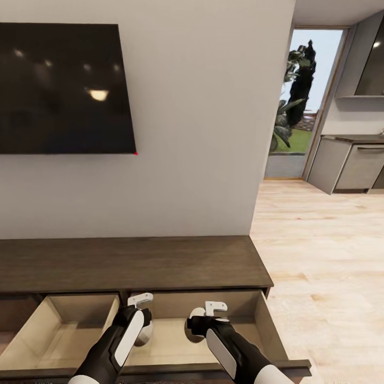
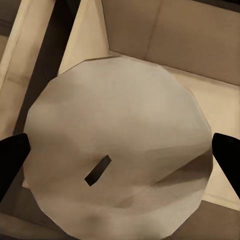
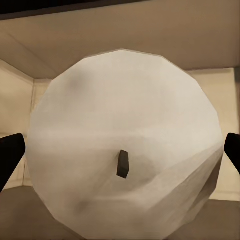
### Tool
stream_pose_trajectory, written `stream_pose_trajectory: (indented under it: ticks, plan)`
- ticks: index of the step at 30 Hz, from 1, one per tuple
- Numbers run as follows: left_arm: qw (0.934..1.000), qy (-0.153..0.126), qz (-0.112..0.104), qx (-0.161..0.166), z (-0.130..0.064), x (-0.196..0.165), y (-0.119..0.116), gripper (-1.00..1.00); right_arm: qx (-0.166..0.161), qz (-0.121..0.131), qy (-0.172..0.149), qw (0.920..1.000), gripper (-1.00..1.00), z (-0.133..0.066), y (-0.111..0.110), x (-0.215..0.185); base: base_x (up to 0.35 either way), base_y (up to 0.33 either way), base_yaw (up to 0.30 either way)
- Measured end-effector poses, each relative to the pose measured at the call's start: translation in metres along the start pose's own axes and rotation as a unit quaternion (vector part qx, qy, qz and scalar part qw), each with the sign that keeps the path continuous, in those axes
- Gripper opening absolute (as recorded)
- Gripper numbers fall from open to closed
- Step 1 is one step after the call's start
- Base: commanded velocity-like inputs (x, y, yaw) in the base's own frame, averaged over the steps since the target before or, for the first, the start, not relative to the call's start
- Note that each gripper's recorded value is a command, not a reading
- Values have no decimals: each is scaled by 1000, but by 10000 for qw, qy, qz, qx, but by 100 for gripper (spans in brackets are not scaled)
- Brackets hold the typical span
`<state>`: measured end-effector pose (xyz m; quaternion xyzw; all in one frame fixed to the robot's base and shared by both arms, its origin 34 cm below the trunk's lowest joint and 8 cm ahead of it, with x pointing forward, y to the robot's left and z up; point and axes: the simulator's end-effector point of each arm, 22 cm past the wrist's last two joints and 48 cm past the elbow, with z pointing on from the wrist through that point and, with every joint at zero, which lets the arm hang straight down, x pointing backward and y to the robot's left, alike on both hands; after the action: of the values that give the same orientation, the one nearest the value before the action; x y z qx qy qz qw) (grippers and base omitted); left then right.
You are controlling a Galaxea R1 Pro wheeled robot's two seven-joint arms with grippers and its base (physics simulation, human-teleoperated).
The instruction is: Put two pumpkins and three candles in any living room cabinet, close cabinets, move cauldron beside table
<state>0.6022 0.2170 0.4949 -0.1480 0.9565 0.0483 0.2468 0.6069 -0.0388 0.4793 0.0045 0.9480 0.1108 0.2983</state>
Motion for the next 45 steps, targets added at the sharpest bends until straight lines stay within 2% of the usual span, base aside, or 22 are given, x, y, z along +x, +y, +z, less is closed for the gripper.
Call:
stream_pose_trajectory:
  ticks: [5,9,14,19,45]
  plan:
    - [10000,-8,7,17,8,7,-1,-100,2,28,-92,10000,-100,7,-2,4,0,0,0]
    - [9997,-210,92,80,12,7,-12,-100,-1,55,-198,9998,-100,13,-4,6,0,0,0]
    - [9988,-408,221,154,16,10,-25,-100,-78,-130,-380,9992,-100,19,5,10,0,0,0]
    - [9987,-418,231,159,24,17,-25,-100,-120,-211,-406,9989,-100,26,7,20,0,0,0]
    - [9987,-411,222,204,66,58,-28,-100,-120,-215,-420,9988,-100,64,-4,63,0,0,0]
